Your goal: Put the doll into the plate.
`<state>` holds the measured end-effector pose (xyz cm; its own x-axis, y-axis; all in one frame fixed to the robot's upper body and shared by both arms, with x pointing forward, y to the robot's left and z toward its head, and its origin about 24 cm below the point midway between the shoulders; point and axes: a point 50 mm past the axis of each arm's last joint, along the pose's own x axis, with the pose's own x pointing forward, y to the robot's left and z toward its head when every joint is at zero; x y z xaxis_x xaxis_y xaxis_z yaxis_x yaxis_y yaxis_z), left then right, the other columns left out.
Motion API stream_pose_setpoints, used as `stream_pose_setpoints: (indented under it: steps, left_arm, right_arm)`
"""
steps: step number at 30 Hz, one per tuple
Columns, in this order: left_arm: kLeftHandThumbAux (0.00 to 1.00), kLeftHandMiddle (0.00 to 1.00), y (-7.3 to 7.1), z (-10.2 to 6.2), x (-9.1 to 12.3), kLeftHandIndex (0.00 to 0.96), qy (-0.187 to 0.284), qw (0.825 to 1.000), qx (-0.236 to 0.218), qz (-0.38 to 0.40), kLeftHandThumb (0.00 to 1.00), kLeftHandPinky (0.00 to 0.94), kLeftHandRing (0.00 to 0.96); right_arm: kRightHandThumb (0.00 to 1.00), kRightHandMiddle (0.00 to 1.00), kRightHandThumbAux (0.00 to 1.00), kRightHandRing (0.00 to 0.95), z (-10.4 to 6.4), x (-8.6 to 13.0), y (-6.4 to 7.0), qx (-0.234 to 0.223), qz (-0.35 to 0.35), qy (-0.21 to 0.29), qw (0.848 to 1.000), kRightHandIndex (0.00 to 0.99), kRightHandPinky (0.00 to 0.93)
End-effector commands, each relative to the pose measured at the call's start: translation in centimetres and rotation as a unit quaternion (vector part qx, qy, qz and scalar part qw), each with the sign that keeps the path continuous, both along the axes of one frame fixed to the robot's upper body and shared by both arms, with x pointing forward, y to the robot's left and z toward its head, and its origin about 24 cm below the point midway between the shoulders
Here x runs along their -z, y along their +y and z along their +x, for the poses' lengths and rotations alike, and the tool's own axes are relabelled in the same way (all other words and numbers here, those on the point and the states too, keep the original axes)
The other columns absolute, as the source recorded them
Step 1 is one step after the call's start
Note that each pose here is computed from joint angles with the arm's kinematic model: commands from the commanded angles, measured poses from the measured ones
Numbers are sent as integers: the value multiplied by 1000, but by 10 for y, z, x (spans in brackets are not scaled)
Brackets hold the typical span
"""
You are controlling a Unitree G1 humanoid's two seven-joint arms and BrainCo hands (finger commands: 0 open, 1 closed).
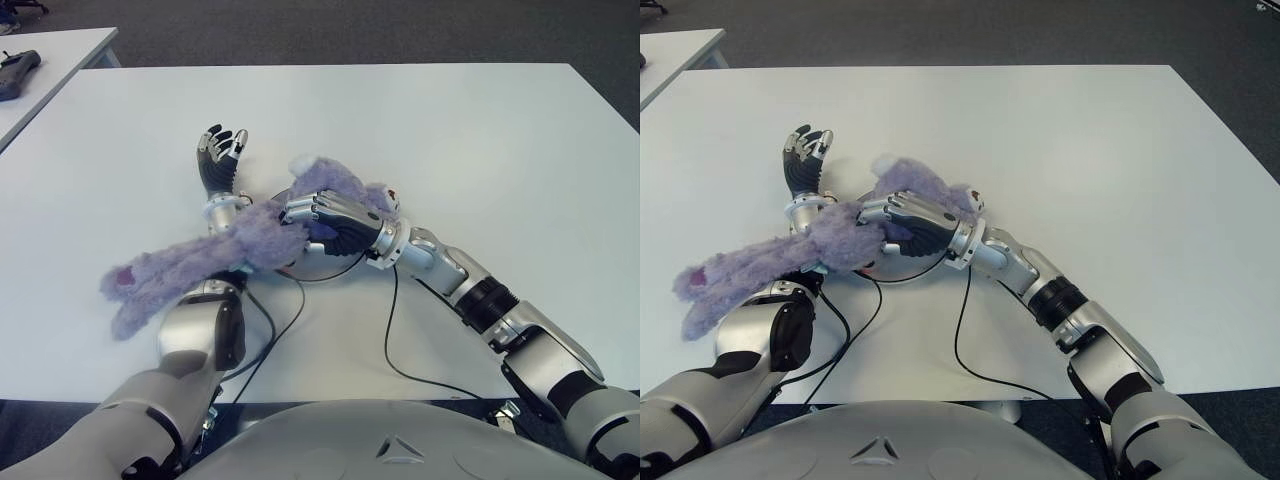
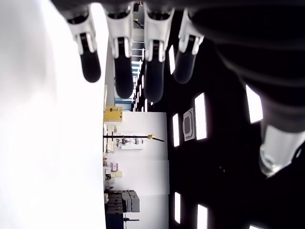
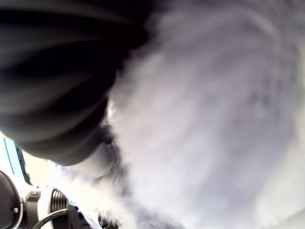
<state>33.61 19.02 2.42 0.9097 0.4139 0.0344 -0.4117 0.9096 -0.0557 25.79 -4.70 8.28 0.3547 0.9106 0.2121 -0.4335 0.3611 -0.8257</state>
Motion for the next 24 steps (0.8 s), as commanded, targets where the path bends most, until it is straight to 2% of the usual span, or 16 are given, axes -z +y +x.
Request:
stream_pose_setpoints:
  steps: [1,4,6,8,11,15,21,24]
  left_arm:
    - [559,281,-24,-109,122,217,232,969,-21,-82,0,228,266]
    - [555,280,-24,-109,122,216,232,969,-21,-82,0,225,265]
    - [551,275,-24,-109,122,214,233,969,-21,-80,0,198,257]
    - [550,273,-24,-110,122,213,234,969,-20,-79,0,194,254]
    - [548,273,-24,-110,122,213,236,969,-18,-76,0,188,252]
    - [547,278,-23,-110,123,213,237,968,-17,-74,0,199,256]
    - [542,283,-23,-109,122,217,237,969,-20,-74,0,219,263]
    - [544,286,-23,-108,122,222,238,968,-21,-74,0,223,266]
  right_arm:
    - [226,23,639,67,-76,125,-55,-45,-337,232,911,2,165]
    - [201,0,611,21,-76,122,-56,-51,-355,214,909,0,137]
    - [192,0,564,1,-77,121,-58,-55,-368,195,907,0,26]
    - [185,0,546,0,-81,127,-60,-54,-375,180,908,0,3]
    - [168,0,515,0,-85,135,-62,-50,-375,168,910,0,0]
    - [152,0,468,0,-81,130,-57,-47,-355,138,923,0,0]
    - [141,0,402,0,-63,119,-39,-49,-328,93,939,0,0]
    - [143,0,384,0,-60,116,-35,-48,-318,79,943,0,0]
